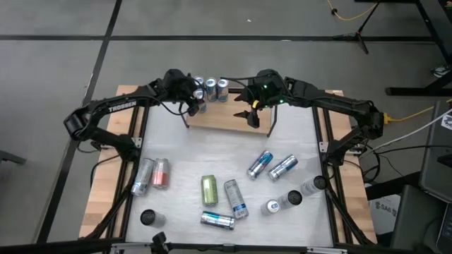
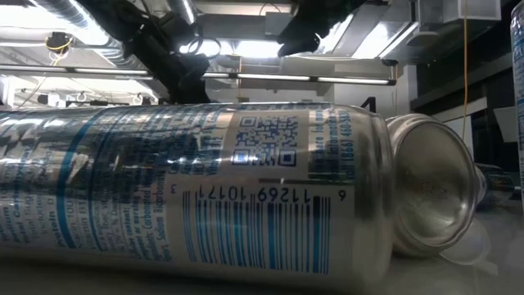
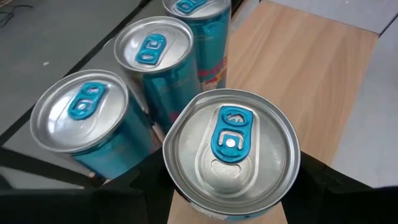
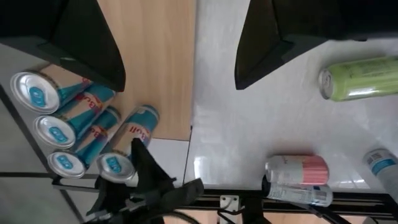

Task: Place canned beverage on shelf
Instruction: Put the blue soda can on the shelf aligned with the other blue soda can

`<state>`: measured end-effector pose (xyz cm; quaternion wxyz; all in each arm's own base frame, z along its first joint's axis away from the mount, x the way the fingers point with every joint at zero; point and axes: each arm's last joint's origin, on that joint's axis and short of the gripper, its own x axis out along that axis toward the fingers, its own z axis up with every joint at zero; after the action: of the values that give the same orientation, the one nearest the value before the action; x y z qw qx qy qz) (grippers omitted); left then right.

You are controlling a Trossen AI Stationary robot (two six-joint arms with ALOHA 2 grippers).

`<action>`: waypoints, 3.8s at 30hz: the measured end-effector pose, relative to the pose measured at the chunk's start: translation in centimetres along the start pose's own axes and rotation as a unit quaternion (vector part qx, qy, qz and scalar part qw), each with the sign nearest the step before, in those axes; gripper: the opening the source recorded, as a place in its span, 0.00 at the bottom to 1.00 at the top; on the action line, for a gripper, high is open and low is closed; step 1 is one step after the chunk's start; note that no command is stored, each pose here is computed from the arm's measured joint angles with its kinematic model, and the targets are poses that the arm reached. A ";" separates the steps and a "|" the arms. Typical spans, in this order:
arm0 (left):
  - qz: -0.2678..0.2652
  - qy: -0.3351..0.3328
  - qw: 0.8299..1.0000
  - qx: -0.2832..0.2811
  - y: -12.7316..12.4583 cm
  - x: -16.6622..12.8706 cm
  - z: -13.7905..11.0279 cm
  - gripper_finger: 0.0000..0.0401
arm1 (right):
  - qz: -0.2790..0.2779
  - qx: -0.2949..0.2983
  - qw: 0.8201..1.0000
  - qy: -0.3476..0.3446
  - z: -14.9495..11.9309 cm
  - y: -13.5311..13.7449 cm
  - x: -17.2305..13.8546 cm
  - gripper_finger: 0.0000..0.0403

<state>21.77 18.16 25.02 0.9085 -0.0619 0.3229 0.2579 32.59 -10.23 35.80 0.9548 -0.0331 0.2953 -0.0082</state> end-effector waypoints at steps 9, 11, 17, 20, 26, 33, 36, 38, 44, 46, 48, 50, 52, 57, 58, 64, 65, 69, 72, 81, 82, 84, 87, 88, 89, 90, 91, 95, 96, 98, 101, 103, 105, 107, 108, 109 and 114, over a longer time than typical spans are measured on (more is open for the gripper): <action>0.001 0.008 1.000 0.024 0.0 0.3 -0.1 0.52 | -0.009 -0.003 1.000 -0.012 0.3 -0.1 0.0 0.72; 0.001 0.010 1.000 0.024 0.0 0.3 -0.2 0.53 | -0.009 -0.003 1.000 -0.012 0.3 -0.1 0.0 0.72; 0.001 0.014 1.000 0.028 0.0 0.3 -0.3 0.57 | -0.009 -0.003 1.000 -0.012 0.3 0.0 0.0 0.72; 0.001 0.016 0.999 0.044 0.0 0.3 -0.3 0.58 | -0.009 -0.003 1.000 -0.012 0.3 0.0 0.0 0.72; 0.000 0.019 0.997 0.075 0.0 0.3 -0.4 0.58 | -0.008 -0.003 1.000 -0.013 0.3 0.0 0.0 0.72; 0.000 0.020 0.996 0.085 0.0 0.3 -0.4 0.59 | -0.008 -0.003 1.000 -0.013 0.3 0.0 0.0 0.72; 0.000 0.019 0.996 0.085 0.0 0.3 -0.4 0.59 | -0.008 -0.003 1.000 -0.013 0.3 0.0 0.0 0.72; 0.001 0.019 0.996 0.085 0.0 0.3 -0.4 0.59 | -0.008 -0.003 1.000 -0.013 0.3 0.0 0.0 0.72; 0.001 0.019 0.996 0.085 0.0 0.3 -0.4 0.61 | -0.008 -0.003 1.000 -0.013 0.3 0.0 0.0 0.72; 0.001 0.019 0.996 0.086 0.0 0.3 -0.4 0.62 | -0.008 -0.003 1.000 -0.013 0.3 0.0 0.0 0.72; 0.002 0.019 0.996 0.086 0.0 0.3 -0.4 0.63 | -0.008 -0.003 1.000 -0.013 0.3 0.0 0.0 0.72; 0.002 0.019 0.996 0.085 0.0 0.3 -0.4 0.64 | -0.008 -0.003 1.000 -0.013 0.3 0.0 0.0 0.72; 0.002 0.019 0.996 0.086 0.0 0.3 -0.4 0.65 | -0.008 -0.003 1.000 -0.013 0.3 0.0 0.0 0.72; 0.002 0.018 0.996 0.086 0.0 0.3 -0.4 0.67 | -0.008 -0.003 1.000 -0.013 0.3 0.0 0.0 0.72; 0.002 0.018 0.996 0.086 0.0 0.3 -0.4 0.68 | -0.008 -0.003 1.000 -0.013 0.3 0.0 0.0 0.72; 0.009 0.020 0.996 0.086 0.1 0.3 -0.4 0.72 | -0.008 -0.003 1.000 -0.013 0.3 0.0 0.0 0.72; 0.013 0.021 0.996 0.086 0.1 0.3 -0.4 0.72 | -0.008 -0.003 1.000 -0.013 0.3 0.0 0.0 0.72; 0.029 0.024 0.996 0.086 0.2 0.3 -0.4 0.75 | -0.008 -0.003 1.000 -0.013 0.3 0.0 0.0 0.72; 0.034 0.024 0.995 0.087 0.2 0.3 -0.4 0.75 | -0.008 -0.003 1.000 -0.013 0.3 0.0 0.0 0.72; 0.045 0.017 0.995 0.087 0.3 0.3 -0.2 0.75 | -0.008 -0.003 1.000 -0.013 0.3 0.0 0.0 0.72; 0.045 0.017 0.995 0.087 0.3 0.3 -0.2 0.75 | -0.008 -0.003 1.000 -0.013 0.3 0.0 0.0 0.72; 0.045 0.017 0.995 0.087 0.3 0.3 -0.2 0.75 | -0.008 -0.003 1.000 -0.013 0.3 0.0 0.0 0.72; 0.045 0.017 0.995 0.087 0.3 0.3 -0.2 0.75 | -0.008 -0.003 1.000 -0.013 0.3 0.0 0.0 0.72; 0.045 0.017 0.995 0.087 0.3 0.3 -0.2 0.75 | -0.008 -0.003 1.000 -0.013 0.3 0.0 0.0 0.72; 0.045 0.017 0.995 0.087 0.3 0.3 -0.2 0.75 | -0.008 -0.003 1.000 -0.013 0.3 0.0 0.0 0.72; 0.045 0.017 0.995 0.087 0.3 0.3 -0.2 0.75 | -0.008 -0.003 1.000 -0.013 0.3 0.0 0.0 0.72; 0.045 0.017 0.995 0.087 0.3 0.3 -0.2 0.75 | -0.008 -0.003 1.000 -0.013 0.3 0.0 0.0 0.72; 0.050 0.014 0.995 0.087 0.3 0.1 -0.2 0.75 | -0.008 -0.003 1.000 -0.013 0.3 0.0 0.0 0.72; 0.056 0.013 0.995 0.087 0.3 -0.1 -0.1 0.75 | -0.008 -0.003 1.000 -0.013 0.3 0.0 0.0 0.72; 0.073 0.009 0.993 0.087 0.3 -0.5 0.1 0.75 | -0.008 -0.003 1.000 -0.013 0.3 0.0 0.0 0.72; 0.101 0.000 0.991 0.087 0.4 -1.4 0.4 0.75 | -0.008 -0.003 1.000 -0.013 0.3 0.0 0.0 0.72; 0.107 -0.008 0.990 0.088 0.3 -1.9 0.6 0.75 | -0.008 -0.003 1.000 -0.013 0.3 0.0 0.0 0.72; 0.109 -0.017 0.990 0.089 0.1 -2.4 0.8 0.75 | -0.008 -0.003 1.000 -0.013 0.3 0.0 0.0 0.72; 0.109 -0.029 0.989 0.091 -0.1 -3.0 1.0 0.75 | -0.008 -0.003 1.000 -0.013 0.3 0.0 0.0 0.72; 0.108 -0.035 0.989 0.092 -0.2 -3.3 1.1 0.75 | -0.008 -0.003 1.000 -0.013 0.3 0.0 0.0 0.72; 0.107 -0.041 0.989 0.094 -0.4 -3.5 1.3 0.75 | -0.008 -0.003 1.000 -0.013 0.3 0.0 0.0 0.72; 0.101 -0.064 0.988 0.099 -1.1 -4.7 1.7 0.75 | -0.008 -0.003 1.000 -0.013 0.3 0.0 0.0 0.72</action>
<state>20.18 15.69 29.17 0.8983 0.0781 0.2924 0.3186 32.71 -10.22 36.07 0.9583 -0.0385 0.2828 -0.0144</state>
